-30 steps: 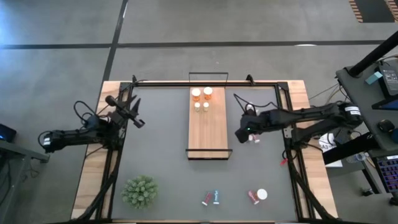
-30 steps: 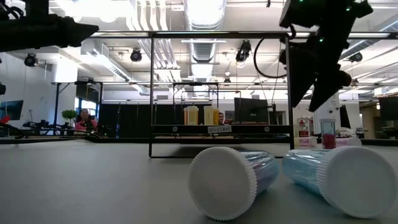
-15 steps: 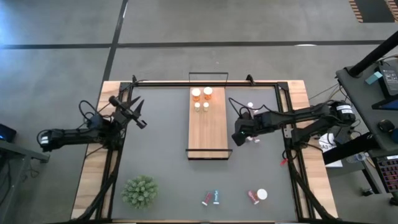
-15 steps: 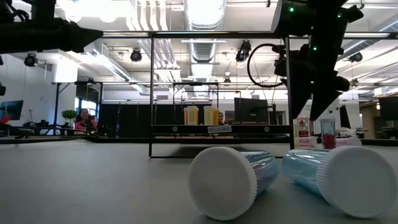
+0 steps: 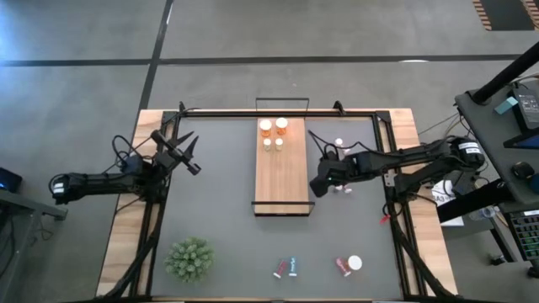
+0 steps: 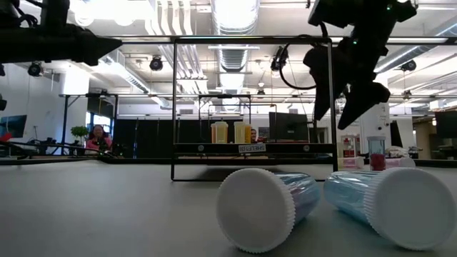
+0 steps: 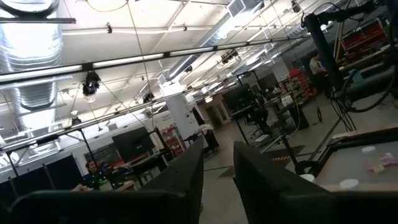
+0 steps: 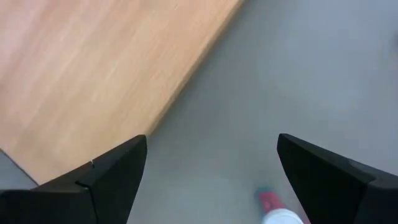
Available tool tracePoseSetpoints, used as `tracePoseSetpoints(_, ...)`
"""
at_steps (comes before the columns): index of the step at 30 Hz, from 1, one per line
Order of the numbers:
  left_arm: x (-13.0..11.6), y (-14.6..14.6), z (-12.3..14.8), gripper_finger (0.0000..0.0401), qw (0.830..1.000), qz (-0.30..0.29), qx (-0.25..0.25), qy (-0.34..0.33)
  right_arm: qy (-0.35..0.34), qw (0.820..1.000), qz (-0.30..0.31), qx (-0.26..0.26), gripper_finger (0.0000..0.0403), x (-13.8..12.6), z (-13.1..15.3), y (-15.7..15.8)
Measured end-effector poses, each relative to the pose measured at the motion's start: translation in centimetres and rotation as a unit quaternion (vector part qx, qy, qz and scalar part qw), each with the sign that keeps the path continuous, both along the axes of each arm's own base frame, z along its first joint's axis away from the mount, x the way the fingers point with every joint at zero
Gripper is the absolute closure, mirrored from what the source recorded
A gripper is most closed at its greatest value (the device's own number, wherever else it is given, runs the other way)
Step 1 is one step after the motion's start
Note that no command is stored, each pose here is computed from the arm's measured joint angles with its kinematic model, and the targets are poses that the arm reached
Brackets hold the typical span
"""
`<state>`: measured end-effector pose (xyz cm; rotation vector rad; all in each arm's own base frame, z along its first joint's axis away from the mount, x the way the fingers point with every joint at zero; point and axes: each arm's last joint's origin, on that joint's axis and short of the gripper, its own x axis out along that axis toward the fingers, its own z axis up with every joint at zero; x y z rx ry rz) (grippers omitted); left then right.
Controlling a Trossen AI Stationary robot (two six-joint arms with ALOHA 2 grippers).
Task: Pick and place medicine bottles onto shelf by color
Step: Put the top blue pill bottle on the shelf
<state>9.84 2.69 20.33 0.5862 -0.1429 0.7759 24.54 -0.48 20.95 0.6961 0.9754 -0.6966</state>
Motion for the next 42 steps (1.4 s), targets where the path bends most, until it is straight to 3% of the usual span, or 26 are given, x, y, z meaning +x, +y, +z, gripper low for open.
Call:
tracePoseSetpoints(8, 0.2, 0.0, -0.1, 0.0329, 1.0, 0.0, -0.001, 0.008, 0.048, 0.992, -0.106, 0.041, 0.0053, -1.3, -0.5, 0.0)
tracePoseSetpoints(20, 0.4, 0.0, -0.3, 0.0329, 1.0, 0.0, -0.002, 0.02, 0.077, 0.973, -0.185, 0.113, 0.0053, -1.9, -0.9, 0.3)
tracePoseSetpoints(29, 0.6, 0.1, -0.5, 0.0329, 1.0, 0.0, -0.003, 0.029, 0.107, 0.971, -0.184, 0.112, 0.0053, -1.7, -1.7, 0.3)
tracePoseSetpoints(36, 0.6, 0.1, -0.6, 0.0329, 0.999, 0.0, -0.004, 0.033, 0.138, 0.956, -0.233, 0.114, 0.0054, -1.3, -3.2, 0.3)
tracePoseSetpoints(42, 0.6, 0.1, -0.5, 0.0329, 0.999, 0.0, -0.004, 0.032, 0.144, 0.955, -0.231, 0.116, 0.008, -1.1, -3.5, 0.3)
